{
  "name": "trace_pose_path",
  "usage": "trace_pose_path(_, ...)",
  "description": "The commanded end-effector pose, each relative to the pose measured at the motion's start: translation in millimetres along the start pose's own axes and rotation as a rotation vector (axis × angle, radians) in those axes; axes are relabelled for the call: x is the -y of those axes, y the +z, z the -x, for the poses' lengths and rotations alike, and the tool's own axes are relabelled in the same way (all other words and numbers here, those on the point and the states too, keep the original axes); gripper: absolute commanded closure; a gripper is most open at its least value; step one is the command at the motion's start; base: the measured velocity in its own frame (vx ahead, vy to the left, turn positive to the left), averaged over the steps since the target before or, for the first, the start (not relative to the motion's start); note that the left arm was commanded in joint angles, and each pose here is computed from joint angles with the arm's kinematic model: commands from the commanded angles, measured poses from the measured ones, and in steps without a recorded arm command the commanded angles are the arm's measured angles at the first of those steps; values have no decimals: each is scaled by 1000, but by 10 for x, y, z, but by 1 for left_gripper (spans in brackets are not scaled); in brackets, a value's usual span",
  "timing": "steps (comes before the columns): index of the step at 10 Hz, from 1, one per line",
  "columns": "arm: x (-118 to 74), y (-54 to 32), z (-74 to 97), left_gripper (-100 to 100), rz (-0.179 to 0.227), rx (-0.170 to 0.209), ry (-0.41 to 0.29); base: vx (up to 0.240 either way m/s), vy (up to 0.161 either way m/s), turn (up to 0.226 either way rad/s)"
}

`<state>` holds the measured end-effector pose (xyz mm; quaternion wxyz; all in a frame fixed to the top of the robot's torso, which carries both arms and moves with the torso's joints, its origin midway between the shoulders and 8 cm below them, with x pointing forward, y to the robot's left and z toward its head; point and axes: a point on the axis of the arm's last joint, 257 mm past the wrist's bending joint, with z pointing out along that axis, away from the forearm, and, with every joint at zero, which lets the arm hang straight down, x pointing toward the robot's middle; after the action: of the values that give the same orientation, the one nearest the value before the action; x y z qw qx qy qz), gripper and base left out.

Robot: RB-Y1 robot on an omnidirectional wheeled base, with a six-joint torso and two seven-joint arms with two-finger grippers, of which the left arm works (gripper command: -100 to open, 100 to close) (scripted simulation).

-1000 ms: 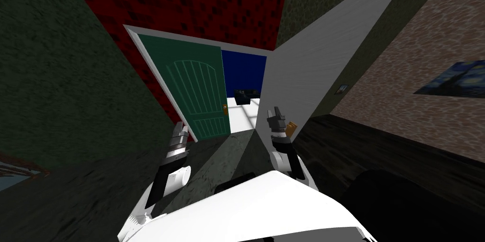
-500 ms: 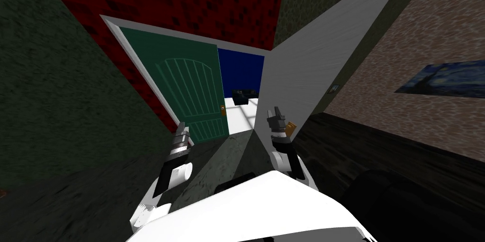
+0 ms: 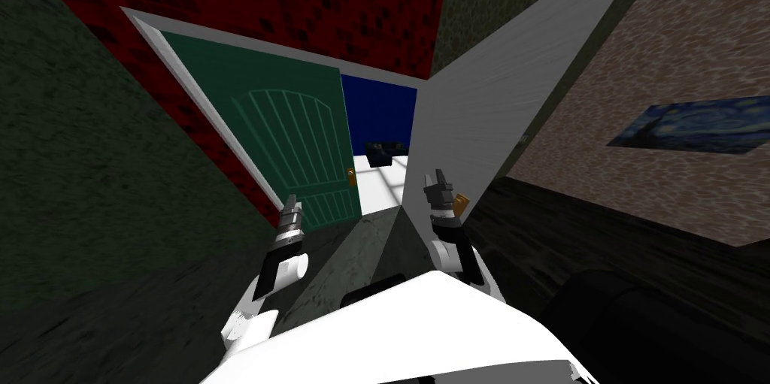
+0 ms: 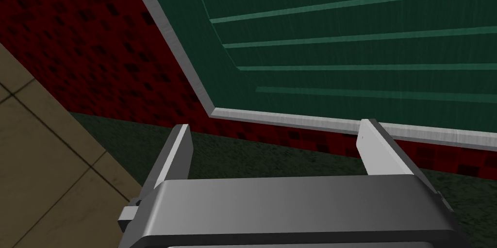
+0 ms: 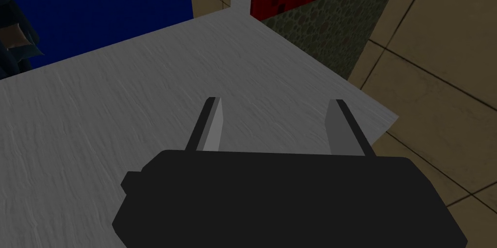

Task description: Pull the door open

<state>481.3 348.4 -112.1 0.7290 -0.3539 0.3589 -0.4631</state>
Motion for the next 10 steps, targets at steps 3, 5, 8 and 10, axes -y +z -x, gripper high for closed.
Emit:
trace_pose_path(3,-283,82,15,-100,48,18,-3,66,17,-85)
trace_pose_path(5,-414,103,14,-100,73,24,-5,73,18,-90)
trace_pose_path(8,-604,167,14,-100,108,40,-12,47,10,-68)
trace_pose_path(10,-736,177,4,-100,134,46,-15,68,11,-100)
